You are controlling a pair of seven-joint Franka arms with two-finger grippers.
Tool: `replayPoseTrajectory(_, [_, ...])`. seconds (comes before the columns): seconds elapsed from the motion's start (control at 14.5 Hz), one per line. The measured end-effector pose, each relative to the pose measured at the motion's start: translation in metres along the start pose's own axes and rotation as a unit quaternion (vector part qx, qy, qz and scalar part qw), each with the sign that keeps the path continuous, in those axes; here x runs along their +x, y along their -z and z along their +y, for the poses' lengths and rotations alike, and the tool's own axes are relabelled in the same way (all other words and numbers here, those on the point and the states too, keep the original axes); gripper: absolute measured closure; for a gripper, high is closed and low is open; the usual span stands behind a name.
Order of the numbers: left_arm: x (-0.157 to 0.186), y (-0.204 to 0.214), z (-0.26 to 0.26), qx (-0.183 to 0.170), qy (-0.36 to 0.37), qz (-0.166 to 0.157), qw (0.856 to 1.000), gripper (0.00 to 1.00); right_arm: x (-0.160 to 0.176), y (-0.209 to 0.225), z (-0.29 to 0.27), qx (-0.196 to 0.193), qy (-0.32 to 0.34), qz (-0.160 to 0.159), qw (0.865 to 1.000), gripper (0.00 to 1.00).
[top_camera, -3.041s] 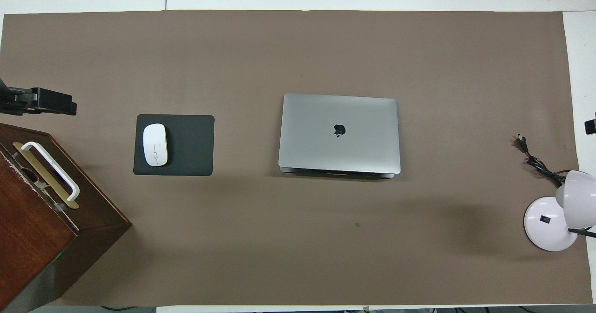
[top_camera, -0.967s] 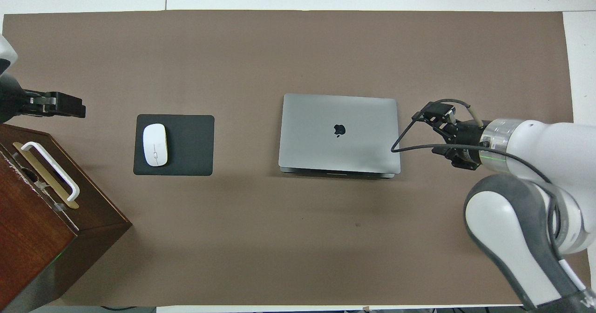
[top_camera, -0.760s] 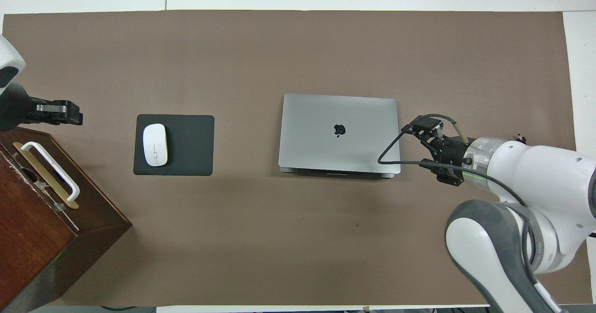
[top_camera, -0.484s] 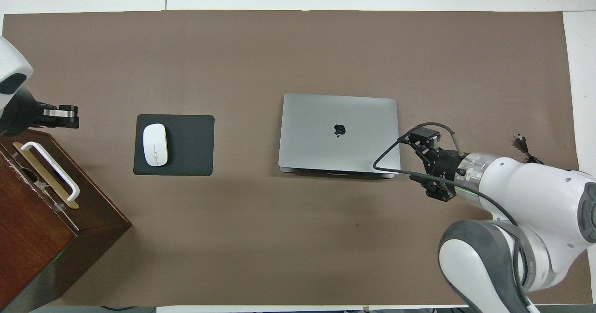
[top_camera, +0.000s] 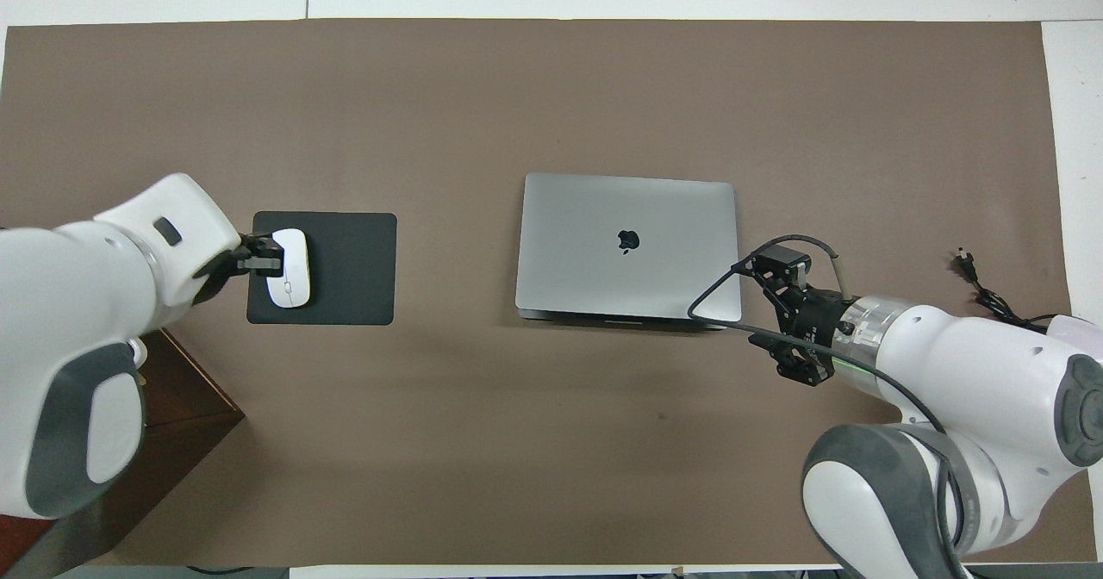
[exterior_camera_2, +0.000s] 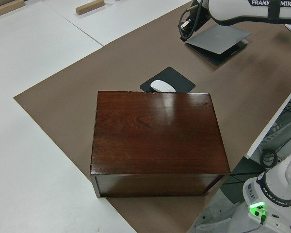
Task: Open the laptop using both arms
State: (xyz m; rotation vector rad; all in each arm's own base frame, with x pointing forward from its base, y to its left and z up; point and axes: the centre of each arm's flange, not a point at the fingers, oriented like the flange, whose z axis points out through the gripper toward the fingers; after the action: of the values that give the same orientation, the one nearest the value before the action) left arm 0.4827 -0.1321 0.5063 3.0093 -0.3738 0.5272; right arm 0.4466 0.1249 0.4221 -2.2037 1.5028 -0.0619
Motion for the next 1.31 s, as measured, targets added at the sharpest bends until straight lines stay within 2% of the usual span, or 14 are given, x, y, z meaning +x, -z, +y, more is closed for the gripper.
replayPoseTrajectory(0.35, [-0.053, -0.021, 0.044, -0.021, -0.044, 0.086, 0.995, 0.99, -0.023, -0.026, 0.001, 0.014, 0.004, 0.01, 1.0, 0.0])
replayPoseTrajectory(0.76, [-0.1, -0.051, 0.084, -0.05, -0.088, 0.158, 0.982, 0.99, -0.024, -0.037, -0.001, 0.03, 0.002, 0.022, 0.999, 0.0])
replayPoseTrajectory(1.17, [-0.131, -0.102, 0.119, -0.076, -0.121, 0.213, 0.967, 0.99, -0.037, -0.074, 0.004, 0.031, -0.007, 0.031, 0.999, 0.0])
replayPoseTrajectory(1.31, [-0.139, -0.126, 0.129, -0.082, -0.131, 0.214, 0.965, 0.99, -0.035, -0.077, 0.006, 0.027, -0.009, 0.031, 0.999, 0.0])
